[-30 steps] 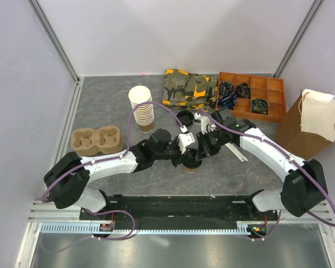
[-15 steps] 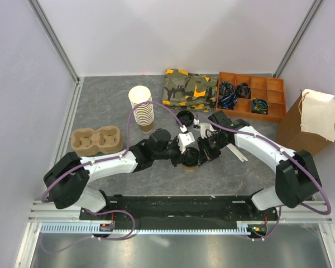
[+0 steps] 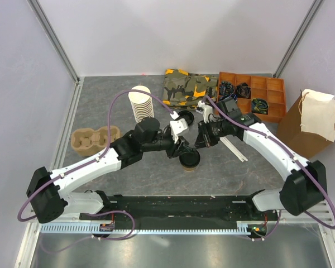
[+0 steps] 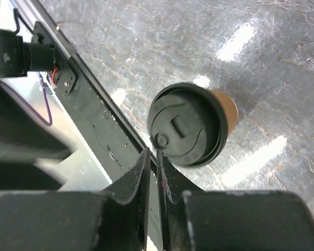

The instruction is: Pack the takeout coffee

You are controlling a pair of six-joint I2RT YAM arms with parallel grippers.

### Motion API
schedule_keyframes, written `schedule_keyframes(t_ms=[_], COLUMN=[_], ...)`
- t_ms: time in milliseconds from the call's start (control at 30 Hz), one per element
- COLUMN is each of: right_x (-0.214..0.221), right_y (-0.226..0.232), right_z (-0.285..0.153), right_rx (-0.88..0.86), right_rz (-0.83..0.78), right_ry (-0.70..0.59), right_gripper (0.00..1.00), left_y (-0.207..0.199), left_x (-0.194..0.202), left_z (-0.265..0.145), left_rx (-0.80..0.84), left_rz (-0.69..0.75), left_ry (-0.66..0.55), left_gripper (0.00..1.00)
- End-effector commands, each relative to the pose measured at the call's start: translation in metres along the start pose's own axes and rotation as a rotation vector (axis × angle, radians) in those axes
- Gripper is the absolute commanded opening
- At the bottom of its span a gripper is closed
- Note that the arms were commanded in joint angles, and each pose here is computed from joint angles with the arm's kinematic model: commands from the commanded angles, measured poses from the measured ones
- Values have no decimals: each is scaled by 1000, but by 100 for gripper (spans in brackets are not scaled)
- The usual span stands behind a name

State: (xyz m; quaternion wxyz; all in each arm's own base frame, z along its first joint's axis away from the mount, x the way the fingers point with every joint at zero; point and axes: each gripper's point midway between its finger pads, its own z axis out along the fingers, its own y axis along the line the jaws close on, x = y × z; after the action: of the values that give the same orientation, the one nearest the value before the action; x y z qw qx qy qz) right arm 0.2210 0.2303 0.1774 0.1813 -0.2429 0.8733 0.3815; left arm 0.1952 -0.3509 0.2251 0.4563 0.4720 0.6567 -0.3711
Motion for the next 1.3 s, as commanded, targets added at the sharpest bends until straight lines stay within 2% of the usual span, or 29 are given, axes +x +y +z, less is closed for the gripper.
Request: schedule_keyframes(t_ms=[0, 200, 467, 600, 667, 967, 1100, 1267], right_x=[-7, 9, 23, 33, 36, 35, 29, 23], right_y=[-7, -27, -43, -49, -52, -50, -43, -38], right_z=[18, 37, 48, 51, 51, 52, 48, 43], right_rx=[-27, -6, 25, 45, 56, 32, 6, 1], right_rz=[47, 101, 122, 124, 118, 80, 50, 29], right_ry=[-1, 49, 90, 113, 119, 126, 108, 91], right_gripper=[15, 13, 11, 10, 9, 8, 8, 8], left_y=[1, 8, 11, 11, 13, 6, 19, 38], left_x=[9, 31, 87, 131, 135, 45, 31, 31], left_z=[-7, 3, 23, 25, 21, 10, 9, 16], left_rx=[-8, -33, -43, -47, -58, -53, -86, -122], left_rz=[-21, 26, 67, 78, 80, 80, 43, 4], left_ry=[68, 120, 231, 346, 362, 190, 161, 186], left_gripper=[39, 35, 29, 25, 23, 24, 25, 25])
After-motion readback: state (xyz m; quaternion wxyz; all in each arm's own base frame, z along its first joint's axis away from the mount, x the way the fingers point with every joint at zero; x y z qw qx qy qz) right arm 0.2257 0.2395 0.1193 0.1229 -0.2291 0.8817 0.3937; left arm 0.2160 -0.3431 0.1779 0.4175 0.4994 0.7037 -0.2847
